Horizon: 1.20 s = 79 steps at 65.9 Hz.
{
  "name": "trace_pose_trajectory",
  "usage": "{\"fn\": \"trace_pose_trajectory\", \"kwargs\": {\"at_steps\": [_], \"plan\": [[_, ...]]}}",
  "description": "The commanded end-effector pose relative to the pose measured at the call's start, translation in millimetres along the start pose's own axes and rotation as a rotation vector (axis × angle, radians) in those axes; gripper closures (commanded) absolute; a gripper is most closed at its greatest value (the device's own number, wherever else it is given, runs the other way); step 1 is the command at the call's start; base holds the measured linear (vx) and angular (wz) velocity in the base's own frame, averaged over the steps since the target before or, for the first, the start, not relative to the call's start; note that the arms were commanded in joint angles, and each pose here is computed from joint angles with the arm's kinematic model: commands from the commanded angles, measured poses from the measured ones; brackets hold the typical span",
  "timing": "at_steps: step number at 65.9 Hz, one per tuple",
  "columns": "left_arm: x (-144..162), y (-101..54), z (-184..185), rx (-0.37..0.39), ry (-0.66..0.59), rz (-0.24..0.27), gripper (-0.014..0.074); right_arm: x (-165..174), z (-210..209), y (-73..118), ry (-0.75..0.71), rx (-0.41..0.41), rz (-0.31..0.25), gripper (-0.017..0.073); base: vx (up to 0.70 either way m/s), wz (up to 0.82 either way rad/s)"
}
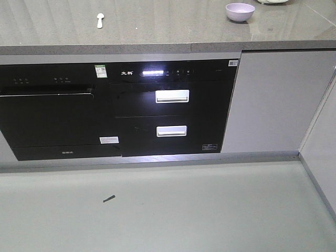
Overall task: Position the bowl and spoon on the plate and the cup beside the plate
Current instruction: 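Drive closer to the counter edge with both grippers held open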
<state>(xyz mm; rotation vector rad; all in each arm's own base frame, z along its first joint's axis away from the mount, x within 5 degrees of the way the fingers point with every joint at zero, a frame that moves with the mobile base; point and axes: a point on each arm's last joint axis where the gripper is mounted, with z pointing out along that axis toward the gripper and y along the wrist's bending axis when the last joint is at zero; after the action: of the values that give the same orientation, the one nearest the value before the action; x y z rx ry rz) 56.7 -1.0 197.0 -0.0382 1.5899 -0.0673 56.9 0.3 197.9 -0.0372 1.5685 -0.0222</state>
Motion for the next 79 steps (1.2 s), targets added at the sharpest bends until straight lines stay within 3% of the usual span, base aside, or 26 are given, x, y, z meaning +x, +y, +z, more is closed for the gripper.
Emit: {"fn": "trace_pose_trajectory", "kwargs": {"at_steps": [1, 79], "plan": [[4.0, 0.1, 2.4, 0.004, -0.03, -0.008, 0.0599, -2.3, -0.6, 0.8, -0.074, -0.007, -0.009, 0.0564, 0.06, 0.01], [4.0, 0.1, 2.4, 0.004, -0.03, -0.008, 0.0599, -2.3, -0.6, 0.8, -0.074, -0.007, -0.009, 0.0564, 0.03, 0.01]]}}
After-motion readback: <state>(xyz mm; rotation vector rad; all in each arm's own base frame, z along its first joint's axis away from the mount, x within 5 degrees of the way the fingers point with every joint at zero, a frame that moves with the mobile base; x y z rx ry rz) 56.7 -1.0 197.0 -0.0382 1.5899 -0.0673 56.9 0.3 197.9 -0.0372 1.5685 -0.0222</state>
